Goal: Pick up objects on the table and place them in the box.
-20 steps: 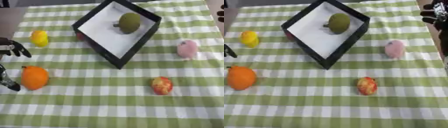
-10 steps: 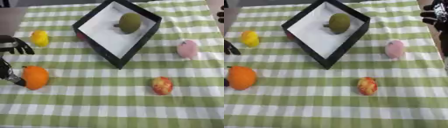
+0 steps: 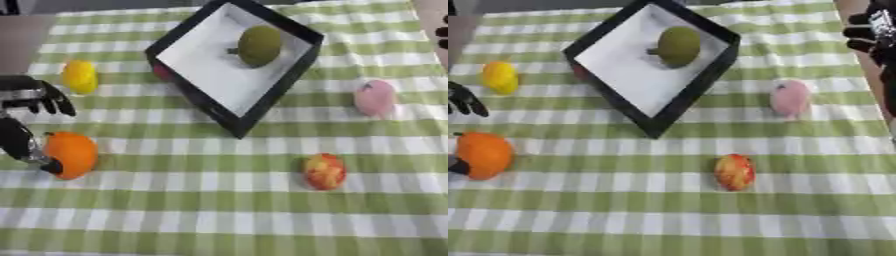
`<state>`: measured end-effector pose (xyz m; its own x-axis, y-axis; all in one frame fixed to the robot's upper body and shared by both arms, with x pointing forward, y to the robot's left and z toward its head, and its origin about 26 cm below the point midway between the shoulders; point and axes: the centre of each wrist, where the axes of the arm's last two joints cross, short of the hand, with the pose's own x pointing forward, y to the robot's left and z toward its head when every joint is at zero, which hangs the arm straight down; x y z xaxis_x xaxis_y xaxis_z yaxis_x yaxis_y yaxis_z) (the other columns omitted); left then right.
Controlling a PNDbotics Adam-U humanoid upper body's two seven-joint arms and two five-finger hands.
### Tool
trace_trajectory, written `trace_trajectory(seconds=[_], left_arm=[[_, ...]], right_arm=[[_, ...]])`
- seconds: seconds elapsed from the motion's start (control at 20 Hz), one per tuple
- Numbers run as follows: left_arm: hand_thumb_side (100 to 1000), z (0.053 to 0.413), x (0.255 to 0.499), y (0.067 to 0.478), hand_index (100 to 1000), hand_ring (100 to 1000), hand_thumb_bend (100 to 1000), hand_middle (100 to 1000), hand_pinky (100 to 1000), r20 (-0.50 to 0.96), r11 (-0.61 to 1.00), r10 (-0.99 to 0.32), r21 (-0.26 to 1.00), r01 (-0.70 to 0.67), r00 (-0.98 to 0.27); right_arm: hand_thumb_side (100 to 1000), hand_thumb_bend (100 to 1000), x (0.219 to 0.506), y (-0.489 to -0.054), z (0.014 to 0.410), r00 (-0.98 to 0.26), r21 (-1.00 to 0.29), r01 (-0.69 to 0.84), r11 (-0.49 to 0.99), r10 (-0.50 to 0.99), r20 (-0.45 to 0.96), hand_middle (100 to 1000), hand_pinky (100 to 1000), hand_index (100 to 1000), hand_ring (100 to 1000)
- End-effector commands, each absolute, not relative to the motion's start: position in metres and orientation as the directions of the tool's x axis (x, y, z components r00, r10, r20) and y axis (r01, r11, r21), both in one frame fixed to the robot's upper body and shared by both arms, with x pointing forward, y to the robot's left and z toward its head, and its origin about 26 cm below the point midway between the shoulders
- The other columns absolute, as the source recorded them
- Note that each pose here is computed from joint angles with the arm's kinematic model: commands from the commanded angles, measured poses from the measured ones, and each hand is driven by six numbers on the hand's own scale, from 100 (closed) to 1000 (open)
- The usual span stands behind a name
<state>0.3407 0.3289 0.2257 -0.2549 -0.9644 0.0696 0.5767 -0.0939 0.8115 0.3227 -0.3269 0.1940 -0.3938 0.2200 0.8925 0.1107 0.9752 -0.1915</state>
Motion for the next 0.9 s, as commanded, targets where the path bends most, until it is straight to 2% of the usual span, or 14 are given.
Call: trace_trajectory(seconds=[0.05,0.35,0.55,0.9], left_arm=[[277,0.234,0.341,0.332,813,797,748,760,795,0.054,-0.104,-0.966,0.812,0.574,-0.251],[271,0.225,0.344,0.337,821,784,759,755,788,0.062,-0.095,-0.971,0.788,0.608,-0.232],[230,0.221,0.346,0.337,839,789,808,770,786,0.022,-0.117,-0.974,0.803,0.584,-0.226],[212,0.210,0.352,0.328,841,788,822,772,780,-0.037,-0.166,-0.970,0.822,0.545,-0.240]], right_arm=[[635,100,0.322,-0.329,0.202,-0.410,-0.207,0.121,0.971,0.239,0.880,686,805,896,744],[638,100,0.322,-0.330,0.201,-0.407,-0.207,0.123,0.971,0.240,0.881,686,805,896,744],[641,100,0.323,-0.330,0.200,-0.403,-0.207,0.123,0.971,0.239,0.883,685,805,896,744],[642,100,0.323,-0.329,0.199,-0.400,-0.207,0.120,0.971,0.238,0.885,685,804,896,744]])
